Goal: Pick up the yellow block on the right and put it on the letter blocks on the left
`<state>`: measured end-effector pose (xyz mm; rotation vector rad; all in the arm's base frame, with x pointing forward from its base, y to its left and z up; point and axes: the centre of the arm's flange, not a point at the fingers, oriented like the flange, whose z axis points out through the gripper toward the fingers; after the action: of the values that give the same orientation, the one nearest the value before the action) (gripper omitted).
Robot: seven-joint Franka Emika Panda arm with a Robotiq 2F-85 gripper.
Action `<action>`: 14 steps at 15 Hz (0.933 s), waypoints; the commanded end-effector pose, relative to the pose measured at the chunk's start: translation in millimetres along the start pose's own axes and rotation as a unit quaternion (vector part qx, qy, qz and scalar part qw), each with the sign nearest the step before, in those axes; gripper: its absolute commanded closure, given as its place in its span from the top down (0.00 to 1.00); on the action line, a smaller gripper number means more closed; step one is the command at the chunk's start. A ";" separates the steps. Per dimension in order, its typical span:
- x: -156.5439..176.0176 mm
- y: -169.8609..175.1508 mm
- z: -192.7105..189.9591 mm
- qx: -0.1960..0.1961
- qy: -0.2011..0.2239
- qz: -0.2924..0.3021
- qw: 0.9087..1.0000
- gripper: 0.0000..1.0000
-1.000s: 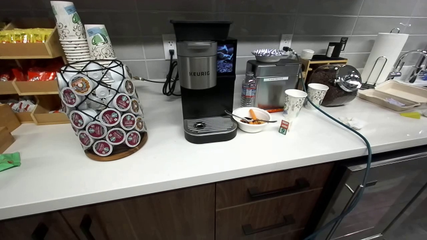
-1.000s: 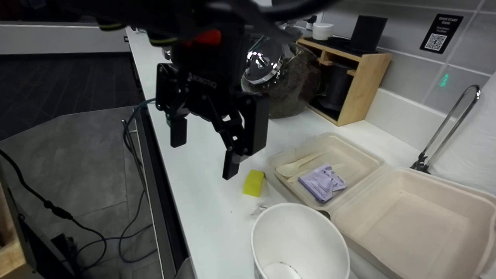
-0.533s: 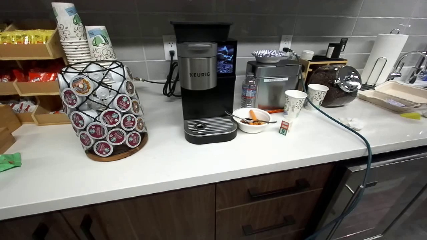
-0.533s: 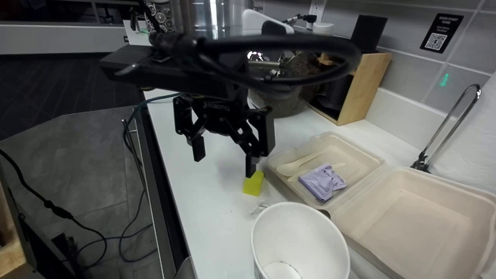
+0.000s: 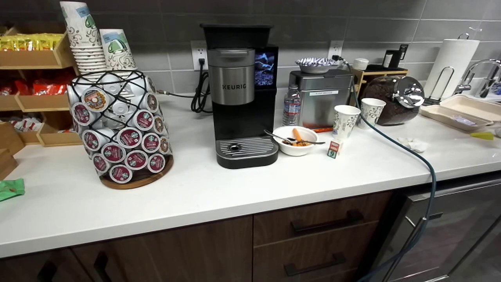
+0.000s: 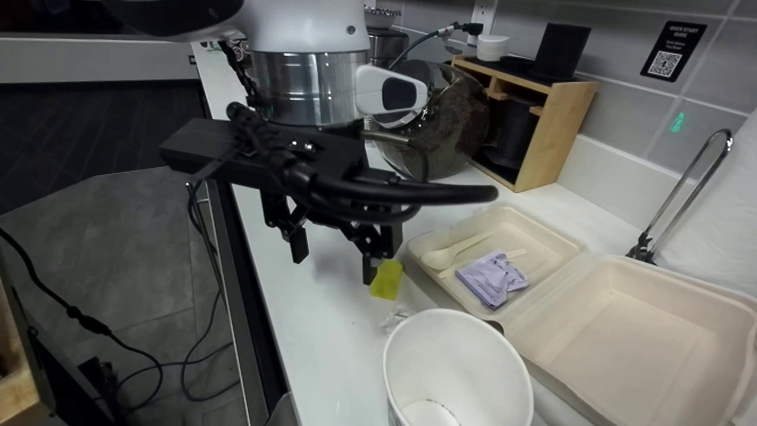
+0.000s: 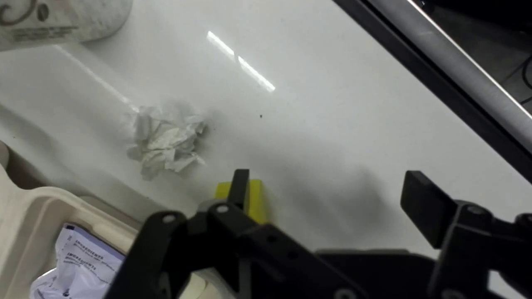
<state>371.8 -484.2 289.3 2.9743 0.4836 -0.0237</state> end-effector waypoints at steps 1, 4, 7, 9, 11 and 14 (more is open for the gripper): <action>-0.6 10.0 14.7 0.004 0.019 -0.010 1.000 0.93; 0.8 17.7 14.9 -0.002 0.023 -0.007 1.000 0.95; 5.5 25.4 13.3 -0.008 0.023 -0.006 1.000 0.96; 12.0 29.5 17.2 -0.008 0.021 -0.009 1.000 0.95; 19.2 32.8 21.4 -0.010 0.019 -0.011 1.000 0.94; 28.2 38.7 28.6 -0.009 0.017 -0.014 1.000 0.93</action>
<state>399.4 -504.0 277.2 2.9601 0.5260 0.0227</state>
